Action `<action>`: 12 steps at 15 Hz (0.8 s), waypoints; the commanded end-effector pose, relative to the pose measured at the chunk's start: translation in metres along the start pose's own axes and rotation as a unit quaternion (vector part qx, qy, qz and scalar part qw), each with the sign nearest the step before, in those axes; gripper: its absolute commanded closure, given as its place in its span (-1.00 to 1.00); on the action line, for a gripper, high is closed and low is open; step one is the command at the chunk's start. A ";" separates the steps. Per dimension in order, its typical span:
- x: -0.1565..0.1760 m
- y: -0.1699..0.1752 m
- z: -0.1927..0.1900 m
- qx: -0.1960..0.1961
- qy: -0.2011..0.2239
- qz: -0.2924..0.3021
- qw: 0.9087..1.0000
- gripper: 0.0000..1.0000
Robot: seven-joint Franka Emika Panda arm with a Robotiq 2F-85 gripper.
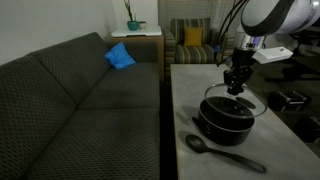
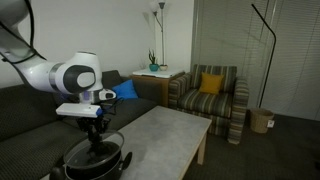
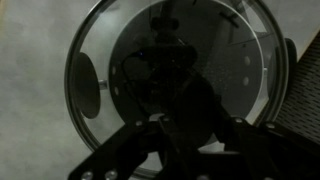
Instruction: Uncover the pot
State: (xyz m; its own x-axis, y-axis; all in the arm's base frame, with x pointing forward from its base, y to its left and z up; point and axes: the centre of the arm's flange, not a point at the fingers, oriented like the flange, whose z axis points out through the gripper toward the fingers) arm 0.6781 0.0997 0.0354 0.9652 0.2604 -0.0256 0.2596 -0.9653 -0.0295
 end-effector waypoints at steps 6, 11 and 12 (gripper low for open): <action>-0.094 0.100 -0.040 -0.046 -0.026 0.138 0.989 0.72; -0.144 0.135 -0.023 -0.025 -0.029 0.212 0.976 0.72; -0.150 0.138 -0.014 -0.018 -0.027 0.223 0.974 0.72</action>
State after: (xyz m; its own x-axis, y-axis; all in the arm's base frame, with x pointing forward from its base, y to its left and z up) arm 0.5994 -0.0619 0.0446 0.9868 -0.1258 -0.1016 -0.1178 -0.9897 0.0814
